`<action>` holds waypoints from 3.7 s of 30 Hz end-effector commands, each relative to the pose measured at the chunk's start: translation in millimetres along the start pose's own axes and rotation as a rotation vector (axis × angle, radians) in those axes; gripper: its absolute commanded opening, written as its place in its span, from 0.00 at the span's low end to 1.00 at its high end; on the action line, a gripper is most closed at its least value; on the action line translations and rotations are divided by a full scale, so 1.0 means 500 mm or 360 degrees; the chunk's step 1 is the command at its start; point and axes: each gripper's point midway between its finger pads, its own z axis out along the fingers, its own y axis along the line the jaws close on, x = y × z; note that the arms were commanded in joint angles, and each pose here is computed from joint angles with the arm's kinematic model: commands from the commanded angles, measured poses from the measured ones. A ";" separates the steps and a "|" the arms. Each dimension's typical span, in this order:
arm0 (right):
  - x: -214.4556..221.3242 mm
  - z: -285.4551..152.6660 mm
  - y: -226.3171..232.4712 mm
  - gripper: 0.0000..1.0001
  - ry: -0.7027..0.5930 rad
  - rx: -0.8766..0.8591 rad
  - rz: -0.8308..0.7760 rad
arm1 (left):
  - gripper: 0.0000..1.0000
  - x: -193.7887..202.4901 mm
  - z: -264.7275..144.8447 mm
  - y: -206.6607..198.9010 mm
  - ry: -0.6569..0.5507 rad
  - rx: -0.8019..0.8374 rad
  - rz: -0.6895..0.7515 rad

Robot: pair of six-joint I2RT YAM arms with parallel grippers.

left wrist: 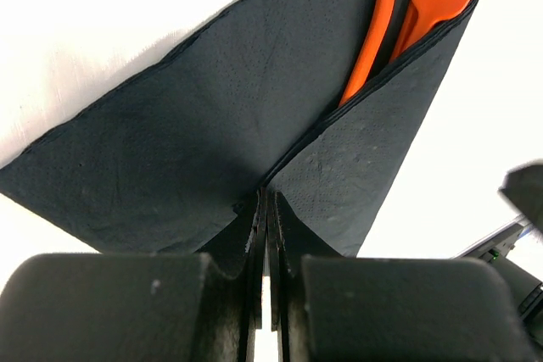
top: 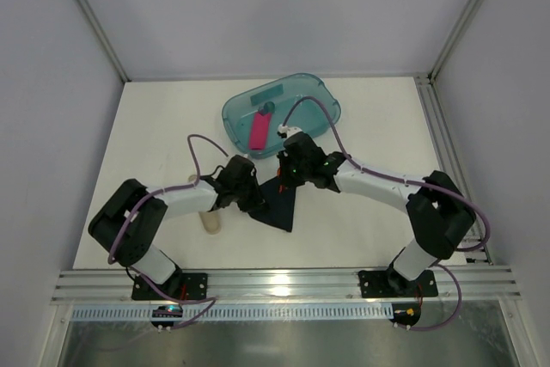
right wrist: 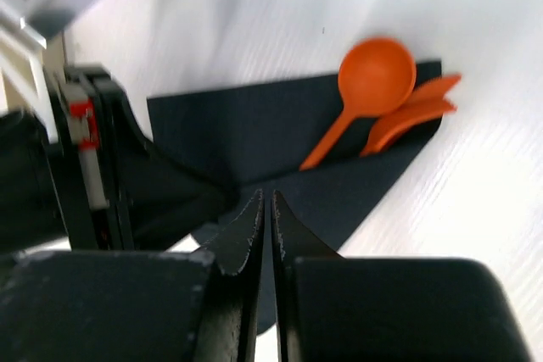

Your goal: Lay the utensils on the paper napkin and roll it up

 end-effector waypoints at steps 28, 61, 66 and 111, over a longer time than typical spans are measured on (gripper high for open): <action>-0.042 0.109 -0.066 0.04 -0.0021 0.0307 -0.0182 | 0.03 0.036 -0.002 0.066 0.0013 -0.0147 -0.0059; 0.163 0.093 0.016 0.04 0.0381 0.0043 -0.0162 | 0.01 0.057 -0.008 0.064 -0.0042 -0.0169 -0.0214; 0.162 0.085 -0.005 0.04 0.0372 0.0163 -0.0197 | 0.01 0.061 -0.008 0.071 -0.0043 -0.0193 -0.0213; -0.015 0.134 -0.036 0.04 -0.0006 0.0278 -0.0421 | 0.00 0.061 -0.013 0.102 -0.0089 -0.0301 -0.0247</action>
